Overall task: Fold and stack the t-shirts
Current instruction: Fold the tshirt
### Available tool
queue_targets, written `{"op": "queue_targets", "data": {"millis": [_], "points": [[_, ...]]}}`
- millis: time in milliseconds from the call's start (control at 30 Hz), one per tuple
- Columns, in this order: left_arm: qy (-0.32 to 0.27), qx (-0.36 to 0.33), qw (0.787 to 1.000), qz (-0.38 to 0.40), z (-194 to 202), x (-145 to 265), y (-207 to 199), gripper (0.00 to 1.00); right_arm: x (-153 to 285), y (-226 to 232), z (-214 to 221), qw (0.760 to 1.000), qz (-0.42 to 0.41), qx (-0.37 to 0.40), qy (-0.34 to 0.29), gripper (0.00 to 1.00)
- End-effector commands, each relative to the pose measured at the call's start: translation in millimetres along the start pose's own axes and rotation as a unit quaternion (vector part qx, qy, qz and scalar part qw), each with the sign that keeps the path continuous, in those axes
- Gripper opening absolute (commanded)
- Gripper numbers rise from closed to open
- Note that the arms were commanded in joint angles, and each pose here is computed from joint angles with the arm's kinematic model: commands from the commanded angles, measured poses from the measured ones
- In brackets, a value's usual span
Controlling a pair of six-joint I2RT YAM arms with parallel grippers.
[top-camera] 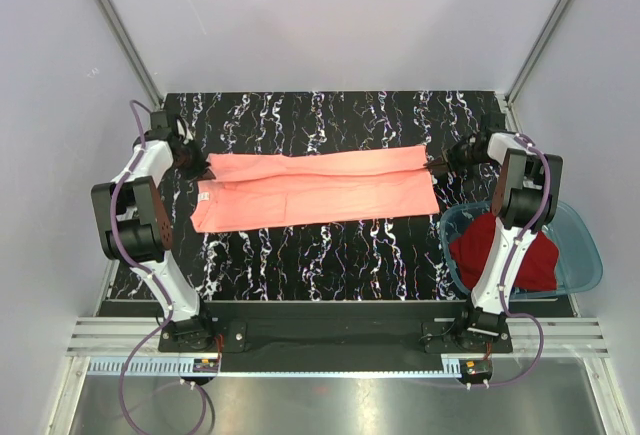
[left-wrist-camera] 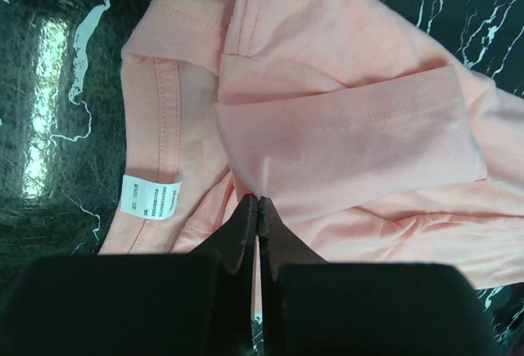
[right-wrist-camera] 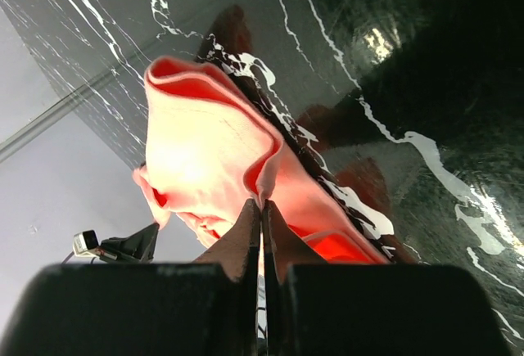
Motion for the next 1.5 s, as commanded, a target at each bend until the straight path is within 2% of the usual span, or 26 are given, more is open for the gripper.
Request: {"op": "queue_targets", "data": {"millis": [0, 167, 400, 833, 900, 933, 1000, 1033, 1067, 1100, 1133, 1167, 1200, 1267, 1367, 1400, 1467], "points": [[-0.022, -0.013, 1.000, -0.009, -3, 10, 3, 0.00, 18, 10, 5, 1.000, -0.008, 0.021, -0.014, 0.00], [-0.025, -0.014, 0.999, -0.017, 2, 12, 6, 0.00, 19, 10, 5, 1.000, -0.006, 0.021, -0.016, 0.00], [-0.067, -0.019, 0.997, -0.031, 3, 31, 6, 0.00, 21, 12, 5, 0.999, -0.006, 0.026, -0.022, 0.00], [-0.025, -0.009, 0.999, -0.021, 16, 11, 11, 0.01, 15, 2, 6, 1.000, 0.007, 0.020, -0.016, 0.02], [-0.028, -0.007, 0.999, -0.027, 16, 13, 12, 0.09, 17, 2, 6, 1.000, 0.013, 0.021, -0.018, 0.05], [-0.036, -0.007, 0.999, -0.030, 15, 17, 12, 0.20, 18, 2, 5, 0.999, 0.016, 0.021, -0.021, 0.06], [-0.048, -0.006, 0.998, -0.046, 13, 24, 13, 0.32, 23, 6, 6, 0.999, 0.019, 0.024, -0.023, 0.10], [-0.058, -0.003, 0.997, -0.056, 9, 30, 14, 0.36, 26, 8, 6, 0.999, 0.023, 0.029, -0.028, 0.14], [-0.080, -0.001, 0.994, -0.074, 4, 43, 13, 0.39, 37, 14, 5, 0.997, 0.039, 0.052, -0.048, 0.23], [-0.096, -0.001, 0.992, -0.083, 1, 51, 13, 0.40, 43, 17, 3, 0.995, 0.044, 0.066, -0.061, 0.26], [-0.115, 0.000, 0.989, -0.088, -4, 59, 12, 0.45, 50, 23, 3, 0.993, 0.045, 0.084, -0.074, 0.29], [-0.147, 0.002, 0.985, -0.091, -12, 72, 8, 0.55, 62, 34, 2, 0.987, 0.048, 0.115, -0.097, 0.35], [-0.163, 0.000, 0.983, -0.086, -19, 79, 5, 0.58, 66, 41, 3, 0.984, 0.045, 0.133, -0.107, 0.38], [-0.158, -0.001, 0.985, -0.074, -25, 78, 0, 0.58, 68, 62, 9, 0.975, 0.041, 0.181, -0.124, 0.43], [-0.121, -0.001, 0.992, -0.032, -35, 55, -9, 0.44, 51, 82, 19, 0.973, 0.026, 0.204, -0.107, 0.44], [-0.099, 0.005, 0.995, -0.028, -38, 40, -8, 0.35, 40, 89, 27, 0.973, 0.024, 0.211, -0.095, 0.45], [-0.073, 0.016, 0.997, -0.007, -37, 25, -10, 0.33, 25, 99, 32, 0.974, 0.017, 0.213, -0.082, 0.45]]}}
Point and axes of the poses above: each gripper's point midway between its finger pads, its own x axis back along the fingers, its own y axis along the line the jaws close on, z = x × y, the point moved 6 cm from there along x, back along the fingers, and after that the axes turned 4 degrees about -x, right-handed, at the moved point
